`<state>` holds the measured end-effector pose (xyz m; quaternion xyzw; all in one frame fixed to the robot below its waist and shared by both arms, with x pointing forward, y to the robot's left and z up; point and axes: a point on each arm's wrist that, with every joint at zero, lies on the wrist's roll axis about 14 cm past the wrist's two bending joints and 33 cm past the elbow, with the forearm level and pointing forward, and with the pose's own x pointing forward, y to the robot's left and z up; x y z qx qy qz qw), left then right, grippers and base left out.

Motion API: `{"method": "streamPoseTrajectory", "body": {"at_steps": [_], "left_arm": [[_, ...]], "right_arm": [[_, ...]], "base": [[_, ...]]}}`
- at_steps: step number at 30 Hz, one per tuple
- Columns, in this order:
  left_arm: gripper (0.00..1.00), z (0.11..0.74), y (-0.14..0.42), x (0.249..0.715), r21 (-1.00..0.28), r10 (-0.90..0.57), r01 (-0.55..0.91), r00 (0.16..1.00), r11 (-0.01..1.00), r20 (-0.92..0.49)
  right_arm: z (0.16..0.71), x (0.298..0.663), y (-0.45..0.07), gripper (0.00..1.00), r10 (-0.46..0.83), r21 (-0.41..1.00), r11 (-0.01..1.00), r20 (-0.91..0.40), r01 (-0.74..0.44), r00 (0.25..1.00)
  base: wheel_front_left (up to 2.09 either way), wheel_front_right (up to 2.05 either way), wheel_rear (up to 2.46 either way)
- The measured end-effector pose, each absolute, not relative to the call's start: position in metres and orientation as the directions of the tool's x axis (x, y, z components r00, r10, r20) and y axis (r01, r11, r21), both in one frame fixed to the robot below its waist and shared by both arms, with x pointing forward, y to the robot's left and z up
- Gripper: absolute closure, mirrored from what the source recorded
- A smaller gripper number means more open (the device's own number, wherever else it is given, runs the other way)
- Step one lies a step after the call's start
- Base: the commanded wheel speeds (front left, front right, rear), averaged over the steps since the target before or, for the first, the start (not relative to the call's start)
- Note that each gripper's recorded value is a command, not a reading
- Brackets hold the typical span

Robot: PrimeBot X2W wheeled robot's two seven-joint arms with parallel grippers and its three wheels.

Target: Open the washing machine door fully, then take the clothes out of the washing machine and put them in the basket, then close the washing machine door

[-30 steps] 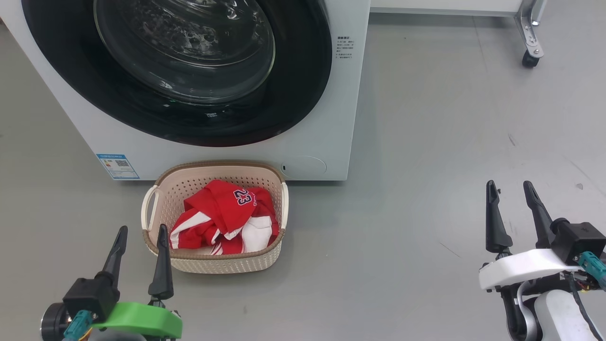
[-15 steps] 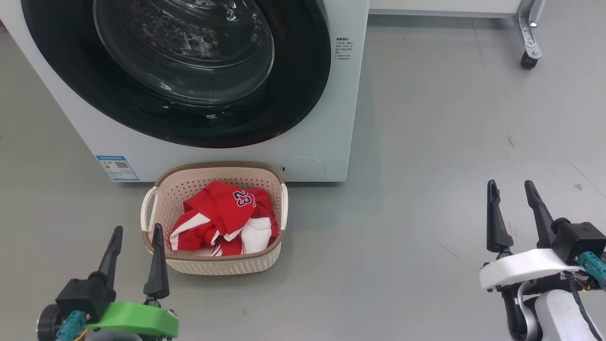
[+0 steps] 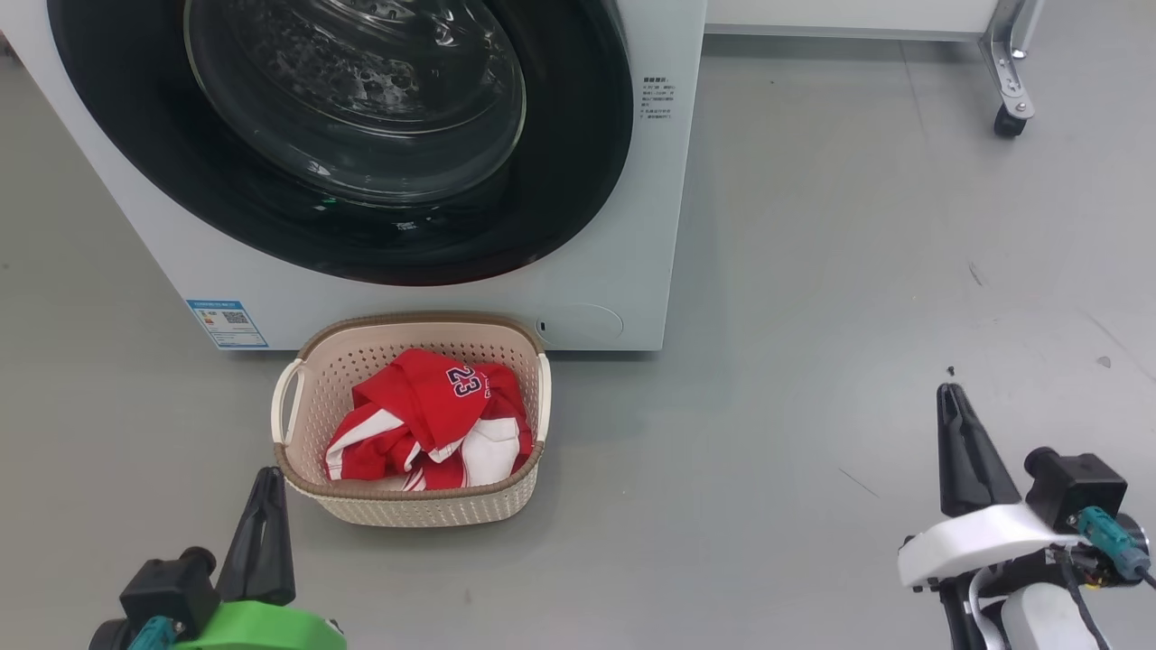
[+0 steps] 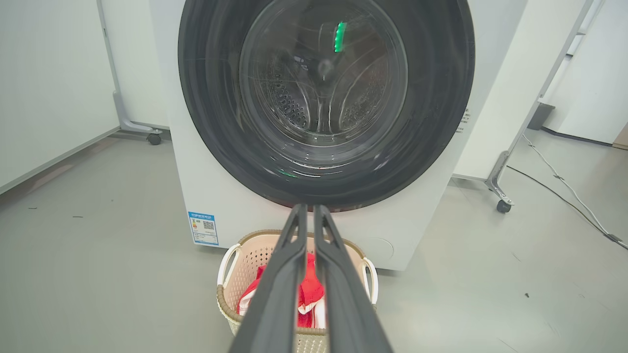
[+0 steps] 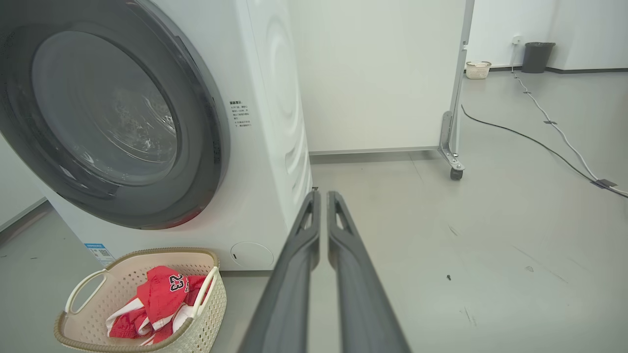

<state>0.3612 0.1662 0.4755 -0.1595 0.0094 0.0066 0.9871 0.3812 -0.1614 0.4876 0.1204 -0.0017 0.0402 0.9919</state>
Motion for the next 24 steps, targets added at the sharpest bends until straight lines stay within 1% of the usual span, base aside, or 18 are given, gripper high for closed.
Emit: {"method": "streamPoseTrajectory", "body": {"at_steps": [3, 12, 17, 24], "left_arm": [[1.00, 0.465, 0.165, 0.356, -0.320, 0.011, -0.028, 0.998, 0.947, -0.055], [1.00, 0.460, 0.170, 0.356, -0.412, 0.031, -0.067, 0.995, 0.909, -0.094], [1.00, 0.456, 0.173, 0.355, -0.481, 0.040, -0.091, 0.993, 0.872, -0.115], [1.00, 0.453, 0.175, 0.355, -0.544, 0.044, -0.113, 0.989, 0.831, -0.139]], "right_arm": [[0.473, 0.374, -0.160, 1.00, 0.076, 0.255, 0.965, -0.033, -0.065, 0.997], [0.470, 0.374, -0.170, 1.00, 0.036, 0.344, 0.939, -0.062, -0.013, 0.997], [0.468, 0.374, -0.173, 1.00, 0.022, 0.423, 0.906, -0.078, 0.013, 0.997], [0.465, 0.374, -0.178, 1.00, 0.004, 0.496, 0.867, -0.103, 0.048, 0.995]], "base": [[0.00, 0.00, 0.00], [0.00, 0.00, 0.00], [0.00, 0.00, 0.00], [0.00, 0.00, 0.00]]}}
